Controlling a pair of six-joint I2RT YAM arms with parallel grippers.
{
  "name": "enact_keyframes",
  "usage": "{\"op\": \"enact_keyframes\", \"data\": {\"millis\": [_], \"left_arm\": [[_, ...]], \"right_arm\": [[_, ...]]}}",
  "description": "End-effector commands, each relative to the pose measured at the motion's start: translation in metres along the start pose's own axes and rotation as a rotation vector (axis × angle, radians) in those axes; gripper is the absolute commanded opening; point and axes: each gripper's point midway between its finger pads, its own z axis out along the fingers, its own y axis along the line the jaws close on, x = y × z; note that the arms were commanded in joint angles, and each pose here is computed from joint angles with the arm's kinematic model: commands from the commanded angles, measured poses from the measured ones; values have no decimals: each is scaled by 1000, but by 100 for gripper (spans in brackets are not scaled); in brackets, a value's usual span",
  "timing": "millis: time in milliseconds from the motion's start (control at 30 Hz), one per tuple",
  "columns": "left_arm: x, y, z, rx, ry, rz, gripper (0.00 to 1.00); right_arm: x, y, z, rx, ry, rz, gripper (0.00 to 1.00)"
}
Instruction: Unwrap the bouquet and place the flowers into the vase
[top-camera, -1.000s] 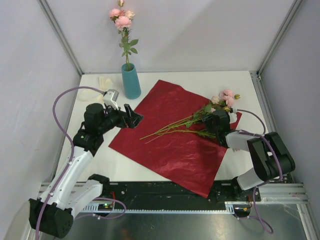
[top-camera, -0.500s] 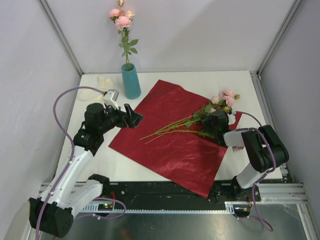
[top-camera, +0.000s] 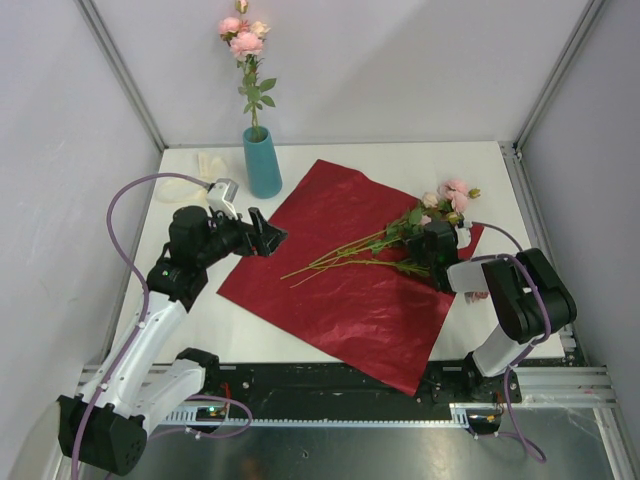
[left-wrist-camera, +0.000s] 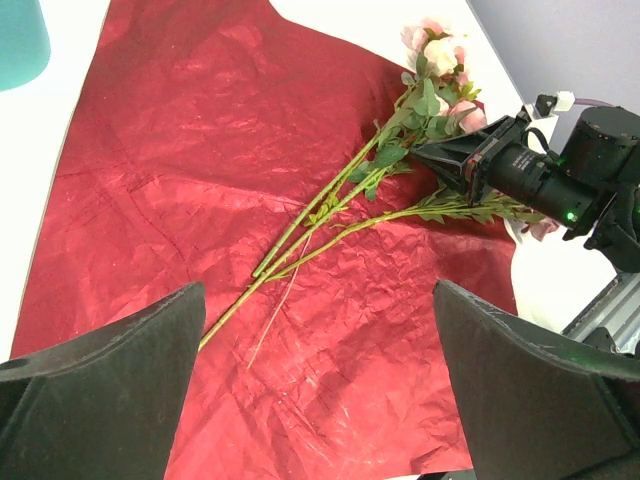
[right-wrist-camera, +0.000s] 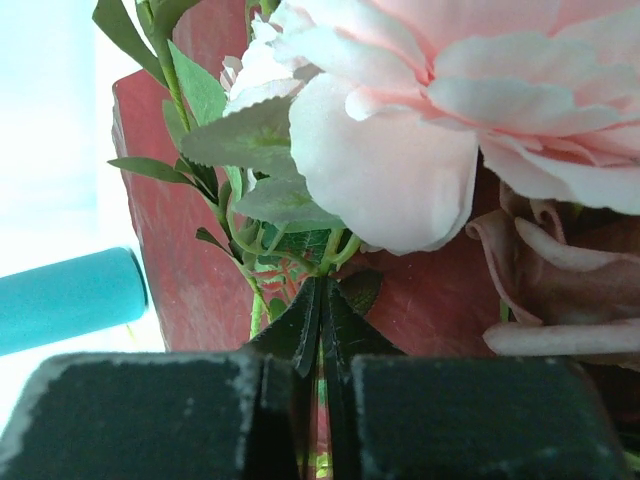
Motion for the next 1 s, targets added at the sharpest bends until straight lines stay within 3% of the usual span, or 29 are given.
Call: {"op": "enact_keyframes", "data": {"millis": [0,100,267,500,867,967], "left_arm": [[-3,-7,-1,35,-14,21,100],[-2,-7,-1,36,-13,22,100],[-2,-7,-1,38,-12,21,100],[-2,-8,-1,42,-11,21,100],[-2,-8,-1,42,-10,22,100],[-2,-8,-1,43,-8,22,100]], "right_arm": [[-10,10,2,-32,-45,-11,1],[-10,13,1,-41,-41,-9,1],[-11,17,1,-57,-46,-1,20],[-12,24,1,-83,-55,2,30],[-6,7,14,-16,-39,39,31],[-5,5,16,-6,-38,48,26]]}}
